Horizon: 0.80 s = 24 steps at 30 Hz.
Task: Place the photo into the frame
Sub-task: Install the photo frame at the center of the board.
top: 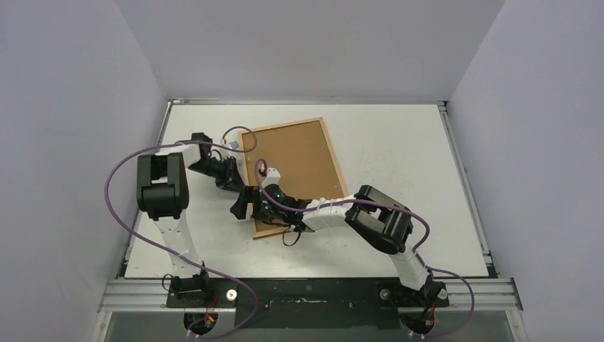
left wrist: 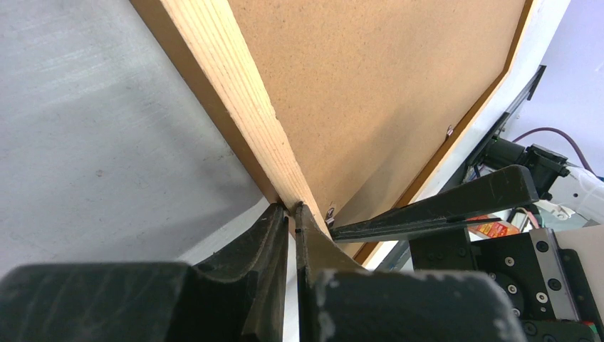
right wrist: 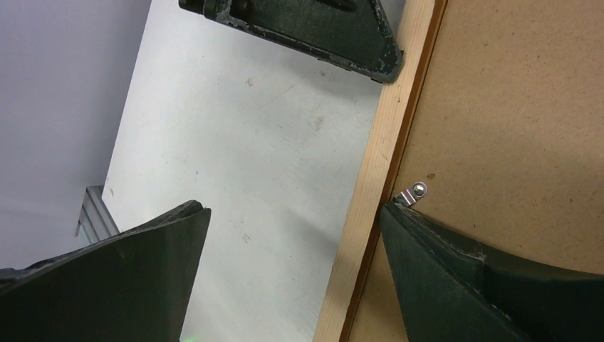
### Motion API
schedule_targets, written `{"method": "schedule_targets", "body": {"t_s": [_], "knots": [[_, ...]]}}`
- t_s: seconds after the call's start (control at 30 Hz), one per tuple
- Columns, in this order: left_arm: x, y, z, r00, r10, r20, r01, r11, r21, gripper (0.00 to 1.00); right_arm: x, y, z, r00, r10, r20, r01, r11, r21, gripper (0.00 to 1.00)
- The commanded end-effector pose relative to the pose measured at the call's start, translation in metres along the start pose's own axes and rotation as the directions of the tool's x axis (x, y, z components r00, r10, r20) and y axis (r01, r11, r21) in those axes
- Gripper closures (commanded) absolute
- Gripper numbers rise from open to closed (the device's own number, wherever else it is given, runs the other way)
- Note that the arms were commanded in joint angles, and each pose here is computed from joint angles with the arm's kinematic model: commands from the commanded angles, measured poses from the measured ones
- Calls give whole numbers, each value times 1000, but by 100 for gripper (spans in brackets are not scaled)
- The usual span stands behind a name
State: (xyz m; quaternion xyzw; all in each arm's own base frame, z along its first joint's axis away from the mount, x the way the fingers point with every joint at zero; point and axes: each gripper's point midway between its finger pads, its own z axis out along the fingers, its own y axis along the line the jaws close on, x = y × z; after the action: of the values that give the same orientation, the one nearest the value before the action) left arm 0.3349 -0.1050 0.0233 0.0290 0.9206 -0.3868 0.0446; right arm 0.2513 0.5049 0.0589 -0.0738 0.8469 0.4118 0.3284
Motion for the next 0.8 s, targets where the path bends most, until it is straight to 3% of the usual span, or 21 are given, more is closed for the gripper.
{"method": "schedule_targets", "body": {"t_s": [0.0, 0.2, 0.43, 0.77], "knots": [[10, 19, 17, 996, 59, -60, -62, 996, -60, 96, -3, -7, 9, 997, -47, 59, 49, 998, -34, 5], [9, 21, 15, 997, 55, -54, -59, 996, -62, 96, -25, 34, -27, 992, -75, 104, 95, 975, -201, 6], [8, 21, 12, 998, 50, -45, -53, 997, -64, 97, -24, 21, -47, 993, -94, 66, 102, 986, -133, 6], [10, 20, 13, 998, 46, -45, -49, 997, -58, 98, 5, -1, -21, 996, -88, -34, 86, 994, -70, 6]]}}
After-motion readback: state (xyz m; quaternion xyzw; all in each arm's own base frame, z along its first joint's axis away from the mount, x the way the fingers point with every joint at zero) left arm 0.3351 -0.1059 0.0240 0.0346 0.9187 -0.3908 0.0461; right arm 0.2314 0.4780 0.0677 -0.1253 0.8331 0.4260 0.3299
